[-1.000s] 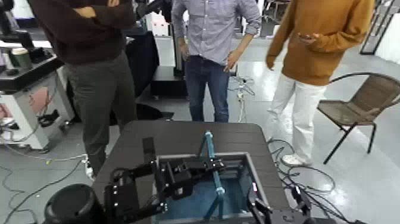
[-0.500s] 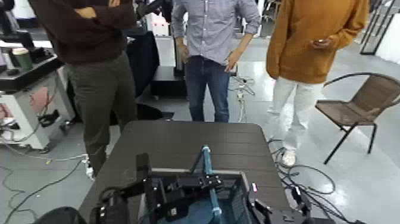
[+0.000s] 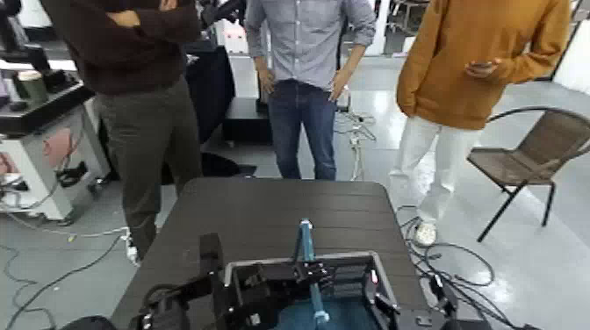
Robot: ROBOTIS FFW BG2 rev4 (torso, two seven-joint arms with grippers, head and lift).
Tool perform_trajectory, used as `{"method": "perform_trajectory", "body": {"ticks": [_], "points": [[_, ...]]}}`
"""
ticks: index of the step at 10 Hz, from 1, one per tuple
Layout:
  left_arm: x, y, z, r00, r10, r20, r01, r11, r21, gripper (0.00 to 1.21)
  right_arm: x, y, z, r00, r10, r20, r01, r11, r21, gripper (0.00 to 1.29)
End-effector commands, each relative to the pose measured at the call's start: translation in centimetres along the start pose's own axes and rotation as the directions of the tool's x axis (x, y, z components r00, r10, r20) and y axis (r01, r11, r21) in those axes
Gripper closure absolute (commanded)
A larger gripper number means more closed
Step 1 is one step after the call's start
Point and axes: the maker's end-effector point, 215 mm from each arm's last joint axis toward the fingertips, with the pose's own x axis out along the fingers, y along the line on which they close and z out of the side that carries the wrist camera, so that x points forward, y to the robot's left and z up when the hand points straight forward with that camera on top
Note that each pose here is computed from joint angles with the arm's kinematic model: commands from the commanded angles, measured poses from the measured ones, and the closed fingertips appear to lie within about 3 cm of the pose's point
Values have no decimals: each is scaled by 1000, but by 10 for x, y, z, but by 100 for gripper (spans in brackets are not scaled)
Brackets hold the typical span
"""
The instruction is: Grasp the handle of the crate.
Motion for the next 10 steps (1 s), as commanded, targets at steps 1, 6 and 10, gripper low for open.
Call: {"method": "perform_trajectory", "body": {"ticks": [1,6,10], "points": [[4,-1,-4,1000,-15,-15,15,1000,-26,119,1,1,-2,1000,-1,-9,1,1000,-5,16],[6,-1,-7,1000,-19,-23,18,999,-29,119,1,3,-8,1000,2,-30,-2,1000,4,16],[8,-2,-7,999,-25,-26,25,999,-34,119,4,5,-10,998,24,-50,-24,1000,-10,16]]}}
